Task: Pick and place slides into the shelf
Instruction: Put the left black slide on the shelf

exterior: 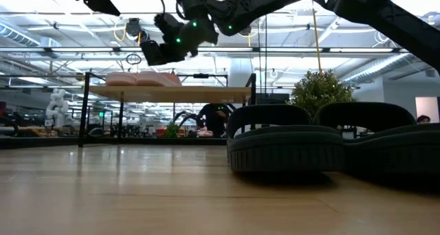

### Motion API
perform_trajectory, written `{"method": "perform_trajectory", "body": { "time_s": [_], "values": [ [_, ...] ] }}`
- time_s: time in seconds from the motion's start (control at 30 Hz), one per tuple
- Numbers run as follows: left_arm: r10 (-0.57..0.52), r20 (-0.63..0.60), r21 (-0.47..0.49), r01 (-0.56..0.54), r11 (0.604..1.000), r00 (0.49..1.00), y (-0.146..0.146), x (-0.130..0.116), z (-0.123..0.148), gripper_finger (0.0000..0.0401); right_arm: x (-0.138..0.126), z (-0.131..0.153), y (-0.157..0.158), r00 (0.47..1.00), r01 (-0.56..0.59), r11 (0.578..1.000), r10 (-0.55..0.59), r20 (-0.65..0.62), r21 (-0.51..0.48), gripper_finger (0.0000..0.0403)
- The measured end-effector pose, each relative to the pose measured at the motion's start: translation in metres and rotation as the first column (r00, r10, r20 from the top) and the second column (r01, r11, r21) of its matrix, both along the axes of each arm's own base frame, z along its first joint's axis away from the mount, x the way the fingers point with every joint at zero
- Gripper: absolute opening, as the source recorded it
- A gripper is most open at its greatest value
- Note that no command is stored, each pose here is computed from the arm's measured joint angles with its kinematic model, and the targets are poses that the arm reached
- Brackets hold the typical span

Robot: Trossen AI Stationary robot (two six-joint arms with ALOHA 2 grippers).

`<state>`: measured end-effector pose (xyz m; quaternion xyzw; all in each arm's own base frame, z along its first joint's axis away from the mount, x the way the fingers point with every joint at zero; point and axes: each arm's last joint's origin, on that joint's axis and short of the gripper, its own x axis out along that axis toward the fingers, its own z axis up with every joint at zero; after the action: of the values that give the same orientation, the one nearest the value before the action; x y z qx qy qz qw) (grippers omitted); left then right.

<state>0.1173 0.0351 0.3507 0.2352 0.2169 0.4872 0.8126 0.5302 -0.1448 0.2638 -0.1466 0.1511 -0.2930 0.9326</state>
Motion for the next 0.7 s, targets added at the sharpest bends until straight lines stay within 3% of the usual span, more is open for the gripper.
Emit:
{"method": "perform_trajectory", "body": {
  "time_s": [0.17, 0.3, 0.5, 0.7],
  "values": [
    [0.009, -0.028, -0.03, -0.01, 0.999, 1.0, 0.0, -0.002, -0.006, 0.0274, 0.004, 0.013, 0.052, 0.99, -0.114, 0.99, 0.106, -0.089, -0.081, 0.0161],
    [0.0, -0.042, -0.052, -0.002, 0.999, 0.999, -0.001, -0.003, -0.01, 0.0274, -0.001, 0.023, 0.102, 0.964, -0.123, 0.97, 0.067, -0.259, -0.208, 0.0161],
    [-0.201, -0.031, -0.131, 0.195, 0.972, 0.979, -0.011, 0.002, -0.014, 0.0274, -0.015, 0.018, 0.174, 0.847, -0.091, 0.893, -0.164, -0.506, -0.441, 0.0161],
    [-0.457, 0.073, -0.247, 0.46, 0.853, 0.886, -0.032, 0.012, -0.016, 0.0273, -0.035, 0.009, 0.211, 0.697, -0.005, 0.792, -0.435, -0.57, -0.61, 0.0161]
  ]
}}
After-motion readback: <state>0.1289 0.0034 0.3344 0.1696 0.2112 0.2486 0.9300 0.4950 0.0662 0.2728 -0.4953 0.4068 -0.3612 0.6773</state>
